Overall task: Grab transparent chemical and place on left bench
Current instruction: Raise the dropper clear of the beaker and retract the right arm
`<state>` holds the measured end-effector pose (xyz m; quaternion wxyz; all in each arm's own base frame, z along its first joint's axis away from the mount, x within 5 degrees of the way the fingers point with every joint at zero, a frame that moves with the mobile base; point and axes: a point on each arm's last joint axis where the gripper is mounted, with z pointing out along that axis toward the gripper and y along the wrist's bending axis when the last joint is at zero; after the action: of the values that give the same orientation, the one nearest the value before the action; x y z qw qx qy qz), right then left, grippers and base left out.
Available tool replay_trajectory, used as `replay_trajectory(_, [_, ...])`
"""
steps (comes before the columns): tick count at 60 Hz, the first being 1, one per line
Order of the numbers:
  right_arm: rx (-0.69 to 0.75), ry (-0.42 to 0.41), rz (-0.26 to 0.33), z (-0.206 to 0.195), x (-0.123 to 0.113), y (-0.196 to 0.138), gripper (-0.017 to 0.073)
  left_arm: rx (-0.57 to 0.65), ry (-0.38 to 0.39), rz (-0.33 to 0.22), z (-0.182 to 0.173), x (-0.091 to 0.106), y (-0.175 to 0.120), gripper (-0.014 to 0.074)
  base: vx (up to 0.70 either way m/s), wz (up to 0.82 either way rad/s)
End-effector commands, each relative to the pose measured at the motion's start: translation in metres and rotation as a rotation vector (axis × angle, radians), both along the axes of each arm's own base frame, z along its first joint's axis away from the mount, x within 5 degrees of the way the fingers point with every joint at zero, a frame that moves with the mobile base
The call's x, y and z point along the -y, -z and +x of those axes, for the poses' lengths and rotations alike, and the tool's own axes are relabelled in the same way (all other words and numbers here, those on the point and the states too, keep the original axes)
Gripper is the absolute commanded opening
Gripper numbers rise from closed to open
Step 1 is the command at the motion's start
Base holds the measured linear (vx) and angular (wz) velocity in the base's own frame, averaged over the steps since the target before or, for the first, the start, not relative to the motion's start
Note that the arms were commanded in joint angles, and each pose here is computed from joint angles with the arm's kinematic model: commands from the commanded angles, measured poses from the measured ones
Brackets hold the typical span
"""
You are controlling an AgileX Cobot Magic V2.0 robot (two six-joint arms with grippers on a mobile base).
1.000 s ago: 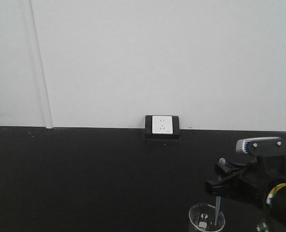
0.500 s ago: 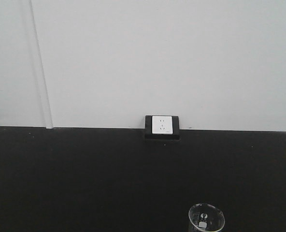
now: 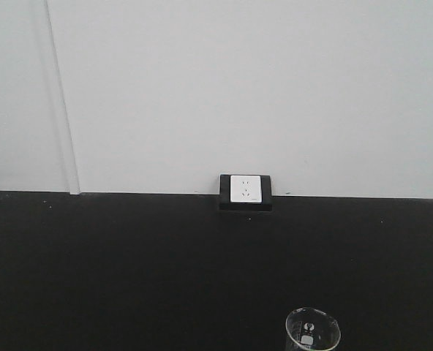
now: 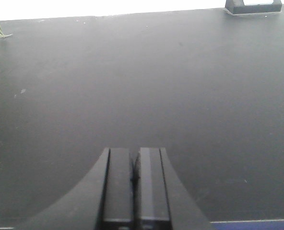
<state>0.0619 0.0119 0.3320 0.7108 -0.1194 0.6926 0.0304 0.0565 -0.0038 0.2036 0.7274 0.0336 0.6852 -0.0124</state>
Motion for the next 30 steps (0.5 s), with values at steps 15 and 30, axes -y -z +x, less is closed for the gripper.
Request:
replay_trajectory(15, [0.085,-0.003,-0.004,-0.0027,0.0003,-0.0133,-0.0003,0.081,0.001,-0.014,-0.0015,-0.0002,-0.0027,-0.0003,0.00,0.00])
replay_trajectory(30, [0.084,-0.003,-0.004,-0.0027,0.0003,-0.0133,-0.0003,0.081,0.001,-0.014,-0.0015,-0.0002,-0.0027,-0.0003,0.00,0.00])
